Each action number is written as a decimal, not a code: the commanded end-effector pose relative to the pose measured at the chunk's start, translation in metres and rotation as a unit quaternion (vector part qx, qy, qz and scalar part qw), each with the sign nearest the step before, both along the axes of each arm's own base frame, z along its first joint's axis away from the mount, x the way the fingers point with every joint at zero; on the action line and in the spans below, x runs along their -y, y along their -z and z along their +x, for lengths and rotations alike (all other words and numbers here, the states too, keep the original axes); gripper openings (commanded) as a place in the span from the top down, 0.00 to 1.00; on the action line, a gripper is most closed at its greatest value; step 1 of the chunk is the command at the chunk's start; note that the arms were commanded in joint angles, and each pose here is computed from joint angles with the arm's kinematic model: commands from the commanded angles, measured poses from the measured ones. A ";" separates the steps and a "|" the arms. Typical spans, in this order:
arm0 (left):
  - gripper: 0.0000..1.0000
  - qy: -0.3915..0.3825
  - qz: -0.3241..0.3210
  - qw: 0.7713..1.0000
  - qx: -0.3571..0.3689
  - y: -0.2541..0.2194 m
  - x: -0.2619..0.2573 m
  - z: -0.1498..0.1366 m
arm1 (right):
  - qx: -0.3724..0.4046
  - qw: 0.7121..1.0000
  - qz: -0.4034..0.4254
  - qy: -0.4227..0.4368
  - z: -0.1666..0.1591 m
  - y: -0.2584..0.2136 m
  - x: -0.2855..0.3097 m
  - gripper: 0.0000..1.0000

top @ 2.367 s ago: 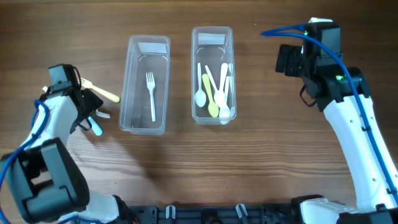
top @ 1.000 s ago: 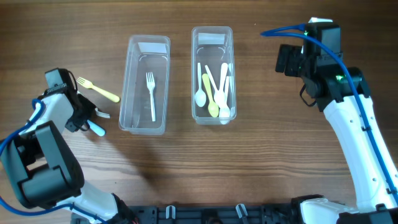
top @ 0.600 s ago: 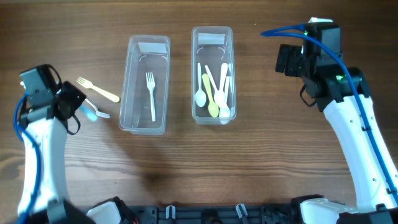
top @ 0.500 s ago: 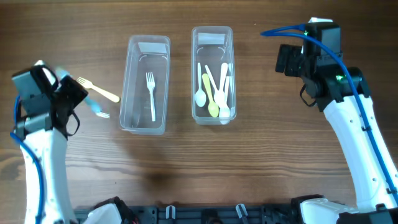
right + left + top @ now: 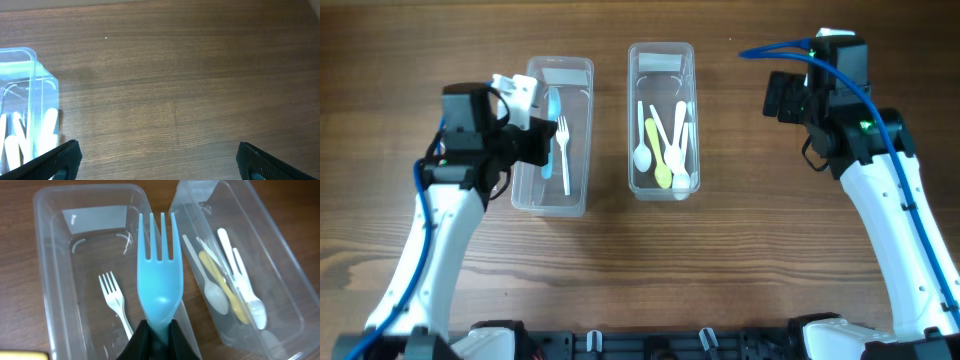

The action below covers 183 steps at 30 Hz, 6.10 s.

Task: Pack container
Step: 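Place the blue fork into the left container, then move the left gripper back toward the remaining forks, then grasp a white fork with the left gripper and lift it, then drop the white fork into the left container, then reach the left gripper to the yellow fork and grasp it, then carry the yellow fork into the left container and release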

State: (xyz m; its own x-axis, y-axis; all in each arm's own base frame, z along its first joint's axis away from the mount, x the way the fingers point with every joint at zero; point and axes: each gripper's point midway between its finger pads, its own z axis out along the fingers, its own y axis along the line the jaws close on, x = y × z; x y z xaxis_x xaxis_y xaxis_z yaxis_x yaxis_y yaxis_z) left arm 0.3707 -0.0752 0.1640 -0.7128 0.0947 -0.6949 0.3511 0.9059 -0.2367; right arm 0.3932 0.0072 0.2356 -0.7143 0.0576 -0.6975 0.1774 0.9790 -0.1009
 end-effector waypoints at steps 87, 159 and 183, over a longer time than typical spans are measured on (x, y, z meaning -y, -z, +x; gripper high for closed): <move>0.22 -0.450 -0.045 0.892 -0.018 -0.020 -0.139 0.019 | 0.008 1.000 -0.012 0.005 0.002 -0.007 0.005 0.00; 0.71 -0.632 -0.021 0.712 -0.306 0.198 -0.210 -0.040 | 0.008 1.000 -0.012 0.005 0.002 -0.007 0.005 0.00; 0.96 -0.634 -0.085 0.751 -0.162 0.098 -0.222 -0.001 | 0.008 1.000 -0.012 0.005 0.002 -0.007 0.005 0.00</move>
State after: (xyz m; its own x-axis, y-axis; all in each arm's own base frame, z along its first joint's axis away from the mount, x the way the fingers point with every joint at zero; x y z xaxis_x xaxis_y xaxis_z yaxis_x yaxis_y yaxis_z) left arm 0.3664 0.1480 0.0392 -0.3115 -0.8798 -0.3590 -0.8894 0.4029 -0.2158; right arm 0.3931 0.0072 0.2355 -0.7148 0.0575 -0.6969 0.1773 0.9789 -0.1011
